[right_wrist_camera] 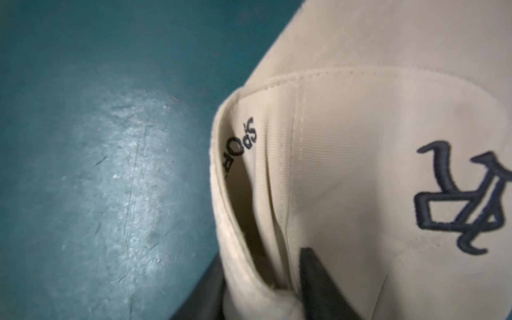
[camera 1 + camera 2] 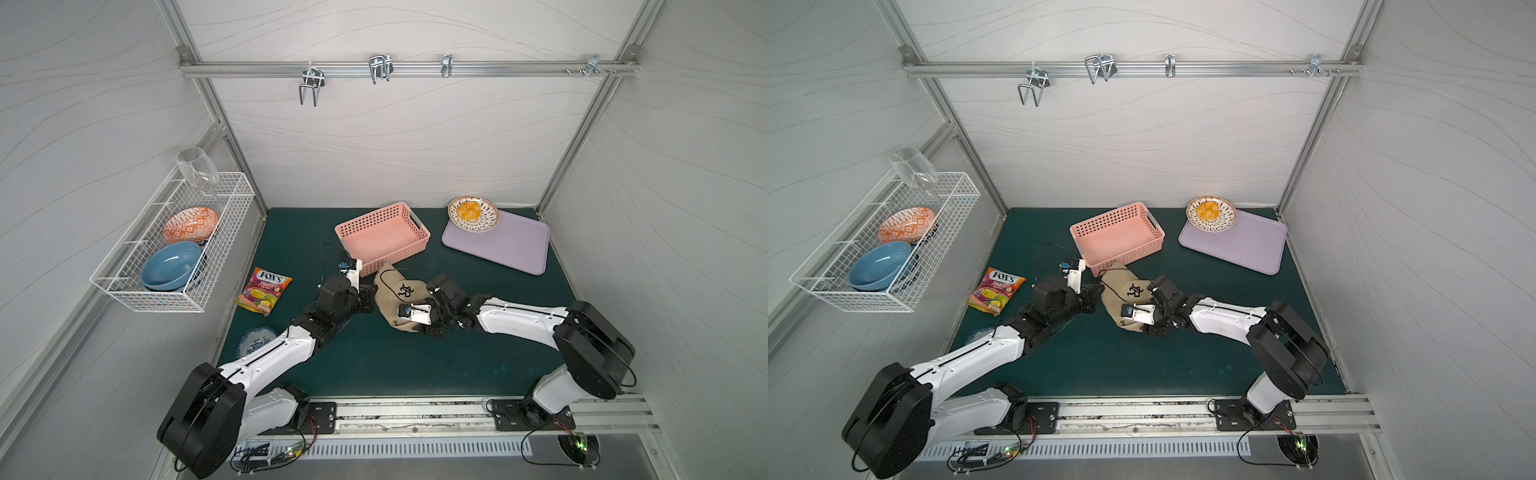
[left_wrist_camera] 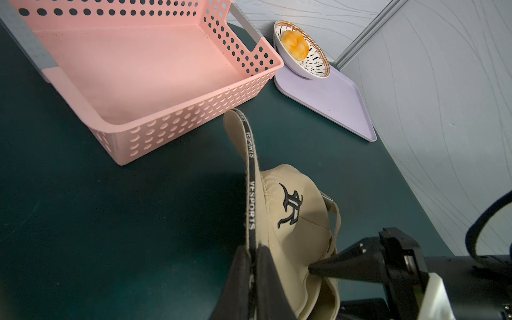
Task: Turn the baseball cap inside out
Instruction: Turn over the baseball cap.
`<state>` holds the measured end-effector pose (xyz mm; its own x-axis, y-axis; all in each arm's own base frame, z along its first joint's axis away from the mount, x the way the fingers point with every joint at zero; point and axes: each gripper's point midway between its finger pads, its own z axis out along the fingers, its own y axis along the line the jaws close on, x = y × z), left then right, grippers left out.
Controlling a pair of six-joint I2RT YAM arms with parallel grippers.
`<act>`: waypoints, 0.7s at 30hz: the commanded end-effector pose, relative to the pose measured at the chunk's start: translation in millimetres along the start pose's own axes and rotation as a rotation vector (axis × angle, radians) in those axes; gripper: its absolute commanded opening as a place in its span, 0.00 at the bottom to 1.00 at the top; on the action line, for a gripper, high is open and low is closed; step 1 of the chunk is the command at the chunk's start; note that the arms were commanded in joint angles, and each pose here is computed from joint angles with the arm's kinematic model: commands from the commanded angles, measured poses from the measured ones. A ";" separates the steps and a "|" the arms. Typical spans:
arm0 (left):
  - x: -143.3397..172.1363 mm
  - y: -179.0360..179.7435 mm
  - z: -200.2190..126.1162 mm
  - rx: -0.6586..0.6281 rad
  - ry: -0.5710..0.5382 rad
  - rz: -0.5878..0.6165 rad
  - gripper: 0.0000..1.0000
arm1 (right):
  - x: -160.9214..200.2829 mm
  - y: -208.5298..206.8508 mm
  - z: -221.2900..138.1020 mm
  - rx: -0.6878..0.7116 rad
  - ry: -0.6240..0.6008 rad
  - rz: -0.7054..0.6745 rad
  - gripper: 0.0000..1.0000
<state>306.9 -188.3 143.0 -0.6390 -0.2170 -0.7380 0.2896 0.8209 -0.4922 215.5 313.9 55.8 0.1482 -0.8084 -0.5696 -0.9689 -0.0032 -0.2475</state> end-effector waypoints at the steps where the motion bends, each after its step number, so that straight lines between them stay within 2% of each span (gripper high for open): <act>1: -30.8 -7.9 -8.4 -0.001 -0.062 -0.051 0.00 | 0.0 -17.1 -2.0 0.142 0.015 -0.034 0.11; 3: -36.2 -13.1 -10.6 0.014 -0.065 -0.063 0.00 | -3.1 -26.7 -6.1 0.208 0.011 -0.035 0.03; 6: -41.1 -8.4 -13.8 -0.032 -0.064 -0.107 0.00 | -8.1 -40.2 -15.0 0.301 0.010 -0.038 0.00; 14: -51.6 37.7 -36.1 -0.345 -0.103 -0.382 0.00 | -22.6 -82.3 -57.9 0.631 -0.004 0.028 0.00; 21: -40.9 63.2 -66.3 -0.611 -0.066 -0.614 0.00 | -34.2 -98.2 -93.2 0.779 -0.086 0.110 0.00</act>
<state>317.6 -137.4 179.9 -0.6199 -0.6272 -0.4714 -0.3001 0.7447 -0.5962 270.0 311.5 152.5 0.1871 -0.7482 -0.6365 -0.6792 0.3696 -0.6341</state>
